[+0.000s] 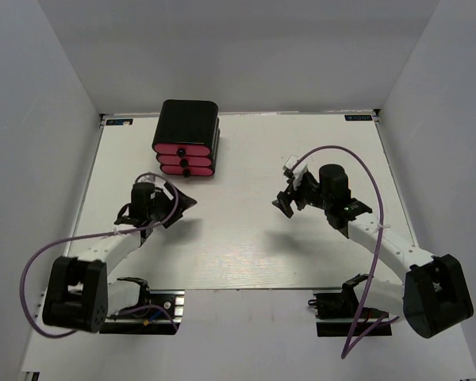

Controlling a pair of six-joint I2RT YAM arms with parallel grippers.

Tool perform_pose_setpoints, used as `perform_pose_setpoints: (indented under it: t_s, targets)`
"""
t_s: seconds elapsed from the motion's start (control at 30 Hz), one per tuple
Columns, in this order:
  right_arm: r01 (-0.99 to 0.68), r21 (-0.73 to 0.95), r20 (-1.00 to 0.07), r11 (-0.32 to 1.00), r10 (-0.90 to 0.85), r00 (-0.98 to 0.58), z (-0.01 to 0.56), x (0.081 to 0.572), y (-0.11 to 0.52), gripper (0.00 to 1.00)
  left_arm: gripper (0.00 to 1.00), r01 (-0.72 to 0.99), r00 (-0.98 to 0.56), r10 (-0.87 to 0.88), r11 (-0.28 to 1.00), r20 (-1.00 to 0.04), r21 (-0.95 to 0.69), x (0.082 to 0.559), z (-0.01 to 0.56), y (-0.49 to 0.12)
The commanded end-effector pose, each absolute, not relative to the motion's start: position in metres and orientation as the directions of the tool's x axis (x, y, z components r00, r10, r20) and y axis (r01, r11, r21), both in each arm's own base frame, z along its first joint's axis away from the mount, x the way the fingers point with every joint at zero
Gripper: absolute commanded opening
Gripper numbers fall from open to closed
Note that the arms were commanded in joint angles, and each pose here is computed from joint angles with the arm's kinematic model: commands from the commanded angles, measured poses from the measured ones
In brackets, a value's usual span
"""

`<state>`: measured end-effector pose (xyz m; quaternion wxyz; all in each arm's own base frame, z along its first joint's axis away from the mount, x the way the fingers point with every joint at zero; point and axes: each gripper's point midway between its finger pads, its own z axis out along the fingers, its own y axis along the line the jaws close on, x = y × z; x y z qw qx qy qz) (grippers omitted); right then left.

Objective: Sort the stationery into containers
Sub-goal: Close the drawer

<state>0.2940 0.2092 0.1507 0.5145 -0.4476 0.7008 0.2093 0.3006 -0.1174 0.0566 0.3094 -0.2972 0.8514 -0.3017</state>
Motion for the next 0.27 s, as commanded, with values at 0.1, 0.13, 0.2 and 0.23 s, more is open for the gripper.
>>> perform_pose_setpoints:
  t_s: [0.1, 0.13, 0.2, 0.23]
  targets:
    - [-0.754, -0.004, -0.922, 0.657, -0.295, -0.252, 0.169, 0.301, 0.205, 0.90, 0.88, 0.132, -0.633, -0.431, 0.758, -0.643, -0.639, 0.277, 0.148, -0.131]
    - [-0.755, -0.005, -0.926, 0.655, -0.289, -0.244, 0.176, 0.302, 0.206, 0.90, 0.92, 0.188, -0.584, -0.422, 0.761, -0.694, -0.621, 0.272, 0.168, -0.129]
    - [-0.747, 0.004, -0.926, 0.665, -0.279, -0.253, 0.179, 0.299, 0.204, 0.90, 1.00, 0.254, -0.519, -0.408, 0.766, -0.751, -0.591, 0.271, 0.193, -0.128]
    - [-0.750, 0.011, -0.928, 0.661, -0.272, -0.254, 0.179, 0.297, 0.203, 0.90, 1.00, 0.277, -0.507, -0.400, 0.763, -0.764, -0.584, 0.269, 0.198, -0.129]
